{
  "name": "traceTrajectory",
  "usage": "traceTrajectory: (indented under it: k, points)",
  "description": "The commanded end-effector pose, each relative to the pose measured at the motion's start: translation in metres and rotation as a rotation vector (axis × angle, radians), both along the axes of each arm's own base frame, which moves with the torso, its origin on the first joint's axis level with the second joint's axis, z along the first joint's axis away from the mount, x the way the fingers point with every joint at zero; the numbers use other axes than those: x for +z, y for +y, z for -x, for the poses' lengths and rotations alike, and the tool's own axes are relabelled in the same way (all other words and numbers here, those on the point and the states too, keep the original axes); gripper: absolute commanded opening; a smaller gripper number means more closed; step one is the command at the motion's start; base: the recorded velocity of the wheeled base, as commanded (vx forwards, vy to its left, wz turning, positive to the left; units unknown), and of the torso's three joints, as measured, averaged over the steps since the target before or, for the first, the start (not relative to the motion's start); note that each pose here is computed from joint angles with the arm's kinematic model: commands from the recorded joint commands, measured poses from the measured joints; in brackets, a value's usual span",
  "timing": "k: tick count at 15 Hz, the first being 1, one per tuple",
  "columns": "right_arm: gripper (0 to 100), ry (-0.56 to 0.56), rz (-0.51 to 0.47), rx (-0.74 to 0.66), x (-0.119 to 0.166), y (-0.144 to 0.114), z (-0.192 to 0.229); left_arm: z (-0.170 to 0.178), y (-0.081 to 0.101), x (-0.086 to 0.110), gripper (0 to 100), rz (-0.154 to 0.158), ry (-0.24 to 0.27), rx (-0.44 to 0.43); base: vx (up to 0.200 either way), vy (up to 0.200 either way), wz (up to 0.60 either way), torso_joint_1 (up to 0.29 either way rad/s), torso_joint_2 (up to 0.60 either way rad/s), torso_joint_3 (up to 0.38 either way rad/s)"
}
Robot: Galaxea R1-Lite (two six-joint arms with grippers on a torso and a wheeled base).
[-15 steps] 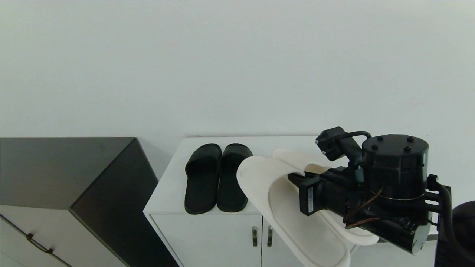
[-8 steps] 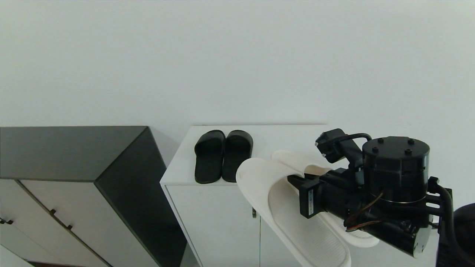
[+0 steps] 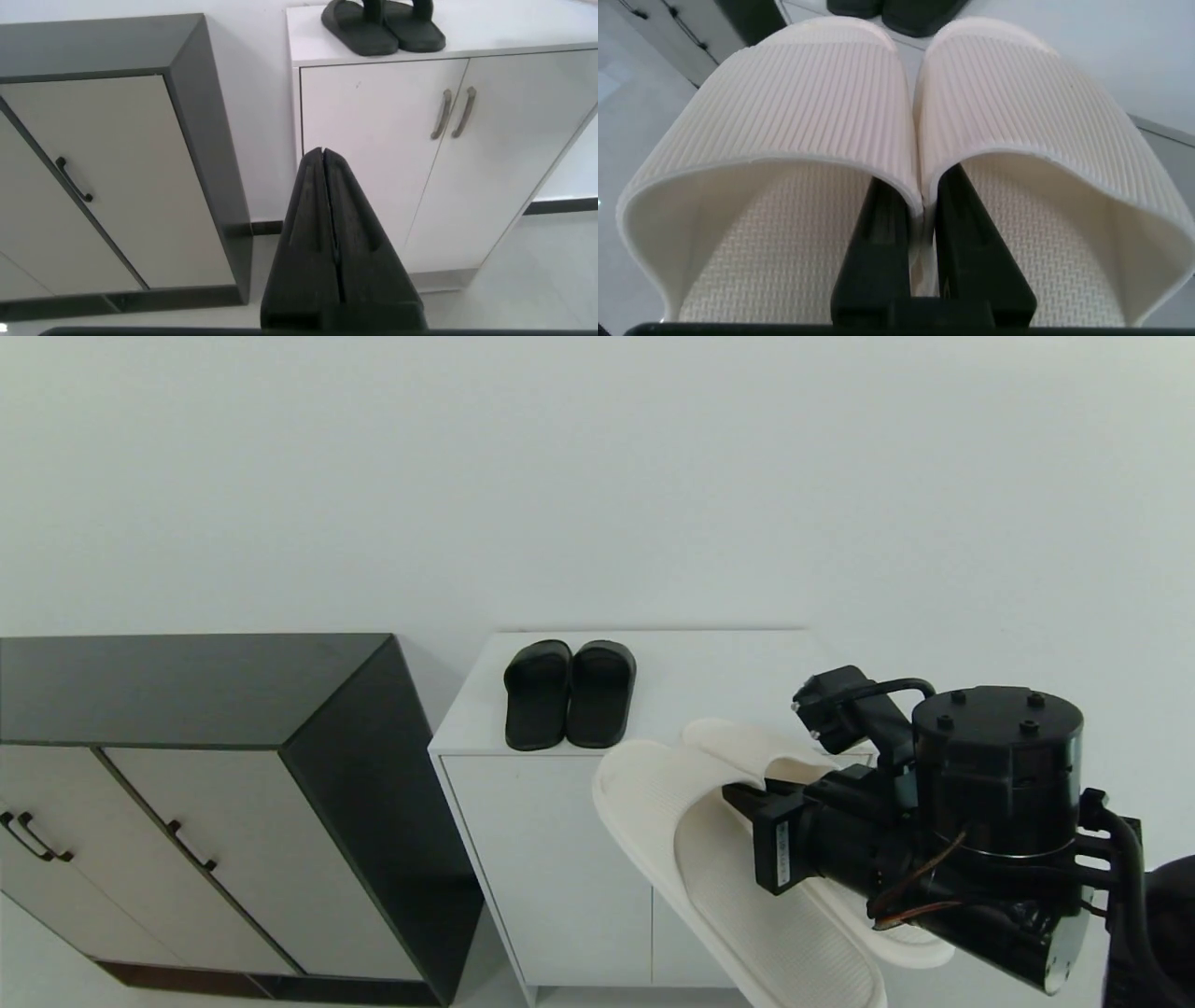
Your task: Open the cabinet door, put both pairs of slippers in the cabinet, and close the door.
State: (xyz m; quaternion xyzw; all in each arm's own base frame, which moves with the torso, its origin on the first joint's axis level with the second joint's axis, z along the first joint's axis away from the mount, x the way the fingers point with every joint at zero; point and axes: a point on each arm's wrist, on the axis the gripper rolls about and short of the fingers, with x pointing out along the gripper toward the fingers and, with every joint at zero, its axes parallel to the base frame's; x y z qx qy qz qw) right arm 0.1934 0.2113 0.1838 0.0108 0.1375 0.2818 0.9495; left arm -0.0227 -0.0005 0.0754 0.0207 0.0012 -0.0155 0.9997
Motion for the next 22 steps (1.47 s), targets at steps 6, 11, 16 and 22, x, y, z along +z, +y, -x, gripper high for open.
traceTrajectory:
  k: [6,11,16,22]
  points:
    - [0,0.005,0.007,-0.002,-0.002,0.0,0.0,0.0,0.0,0.0,0,0.002,0.002,0.0,0.0,0.0,0.0,0.0,0.0,0.0]
    - [0,0.008,0.012,0.0,-0.004,0.0,0.0,0.0,0.0,0.0,0,0.002,0.002,0.0,0.0,0.0,0.0,0.0,0.0,0.0]
    - [0,0.015,0.021,0.003,-0.007,-0.001,0.001,0.0,0.0,0.0,0,0.002,0.002,0.0,0.0,0.0,0.0,-0.081,0.18,0.098]
    - [0,0.021,0.03,0.004,-0.012,0.001,0.0,0.0,0.0,0.0,0,0.005,0.002,0.0,0.0,0.0,0.0,-0.163,0.38,0.211]
